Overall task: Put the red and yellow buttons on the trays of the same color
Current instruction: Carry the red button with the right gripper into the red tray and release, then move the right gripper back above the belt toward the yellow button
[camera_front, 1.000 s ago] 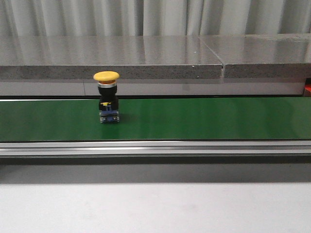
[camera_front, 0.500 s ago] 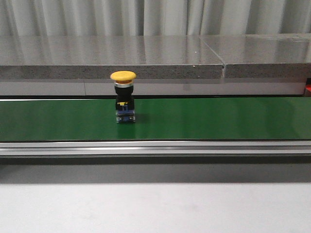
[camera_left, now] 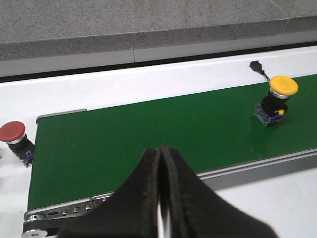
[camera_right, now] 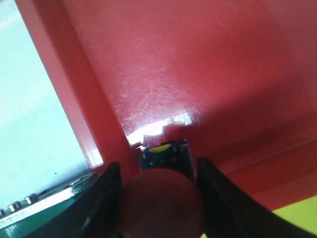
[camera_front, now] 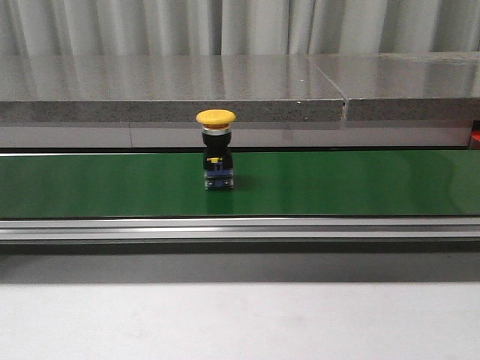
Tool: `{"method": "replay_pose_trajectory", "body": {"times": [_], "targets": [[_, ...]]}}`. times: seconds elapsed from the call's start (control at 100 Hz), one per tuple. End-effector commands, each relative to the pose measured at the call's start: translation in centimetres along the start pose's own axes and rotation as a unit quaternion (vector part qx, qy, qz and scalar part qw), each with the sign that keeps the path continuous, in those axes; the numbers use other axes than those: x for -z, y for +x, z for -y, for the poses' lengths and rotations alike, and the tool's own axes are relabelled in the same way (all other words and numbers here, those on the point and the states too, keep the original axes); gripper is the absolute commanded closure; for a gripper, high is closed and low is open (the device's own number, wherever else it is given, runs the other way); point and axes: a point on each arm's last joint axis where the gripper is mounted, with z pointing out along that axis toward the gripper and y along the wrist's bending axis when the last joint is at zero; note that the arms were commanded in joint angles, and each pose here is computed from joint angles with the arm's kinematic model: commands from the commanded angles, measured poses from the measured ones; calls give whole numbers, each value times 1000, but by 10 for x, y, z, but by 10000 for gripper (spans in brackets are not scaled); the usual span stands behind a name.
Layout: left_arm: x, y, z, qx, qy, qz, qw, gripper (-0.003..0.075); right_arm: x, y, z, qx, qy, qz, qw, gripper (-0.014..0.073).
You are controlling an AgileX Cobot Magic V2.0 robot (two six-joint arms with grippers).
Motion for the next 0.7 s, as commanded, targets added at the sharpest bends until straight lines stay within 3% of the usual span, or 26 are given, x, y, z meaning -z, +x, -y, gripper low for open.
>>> {"method": "replay_pose_trajectory", "body": {"times": [0.0, 0.22, 0.29, 0.48, 0.69], "targets": [[4, -13, 0, 10, 0, 44, 999, 741, 25, -13, -4, -4, -11, 54, 998, 491], [4, -13, 0, 10, 0, 44, 999, 741, 25, -13, -4, -2, -15, 54, 998, 171], [4, -13, 0, 10, 0, 44, 999, 741, 25, -13, -4, -2, -15, 52, 999, 108], [4, -13, 0, 10, 0, 44, 999, 741, 41, -15, -7, 1, -16, 74, 997, 98], [4, -13, 0, 10, 0, 44, 999, 741, 84, -13, -22, 29, -26, 113, 993, 98]]}}
